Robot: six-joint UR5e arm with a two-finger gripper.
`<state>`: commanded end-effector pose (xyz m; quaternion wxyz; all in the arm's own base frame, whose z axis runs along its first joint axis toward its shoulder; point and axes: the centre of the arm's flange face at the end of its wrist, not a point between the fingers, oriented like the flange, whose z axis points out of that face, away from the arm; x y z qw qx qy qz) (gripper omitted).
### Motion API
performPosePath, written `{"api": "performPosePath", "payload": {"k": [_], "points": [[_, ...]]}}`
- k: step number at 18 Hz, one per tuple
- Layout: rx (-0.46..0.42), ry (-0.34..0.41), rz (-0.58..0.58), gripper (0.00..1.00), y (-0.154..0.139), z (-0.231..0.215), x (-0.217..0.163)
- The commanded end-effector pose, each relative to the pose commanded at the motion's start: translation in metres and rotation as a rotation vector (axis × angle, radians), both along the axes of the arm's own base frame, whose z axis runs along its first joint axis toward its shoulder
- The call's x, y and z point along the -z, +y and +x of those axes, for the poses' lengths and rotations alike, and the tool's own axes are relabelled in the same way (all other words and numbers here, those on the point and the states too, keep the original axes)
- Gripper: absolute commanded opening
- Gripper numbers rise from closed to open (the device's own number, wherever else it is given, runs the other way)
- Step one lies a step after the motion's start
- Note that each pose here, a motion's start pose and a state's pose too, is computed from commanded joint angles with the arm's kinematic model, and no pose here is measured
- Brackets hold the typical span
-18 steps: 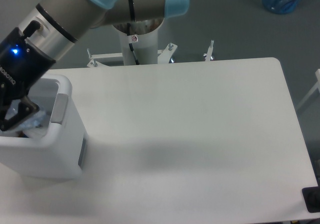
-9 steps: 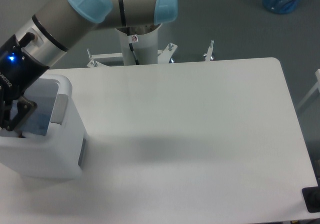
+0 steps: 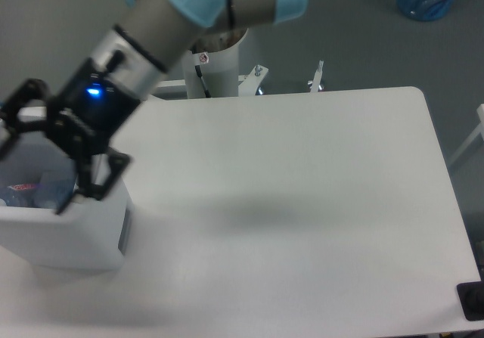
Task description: Place the trash in the trash can
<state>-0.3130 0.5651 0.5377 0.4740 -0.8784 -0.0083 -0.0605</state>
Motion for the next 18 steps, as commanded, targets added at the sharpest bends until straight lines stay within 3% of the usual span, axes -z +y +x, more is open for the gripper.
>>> {"api": "performPosePath", "payload": {"k": [2, 5, 6, 9, 14, 18], "points": [[-0.071, 0.113, -0.059, 1.0, -0.017, -0.032, 0.005], [-0.086, 0.215, -0.132, 1.0, -0.038, -0.073, 0.022], [-0.101, 0.236, -0.186, 1.0, -0.049, -0.091, 0.04], [-0.077, 0.406, -0.401, 1.0, -0.086, -0.121, 0.087], [-0.041, 0.403, -0.551, 1.0, -0.128, -0.146, 0.143], [-0.028, 0.419, -0.717, 1.0, -0.144, -0.161, 0.15]]}}
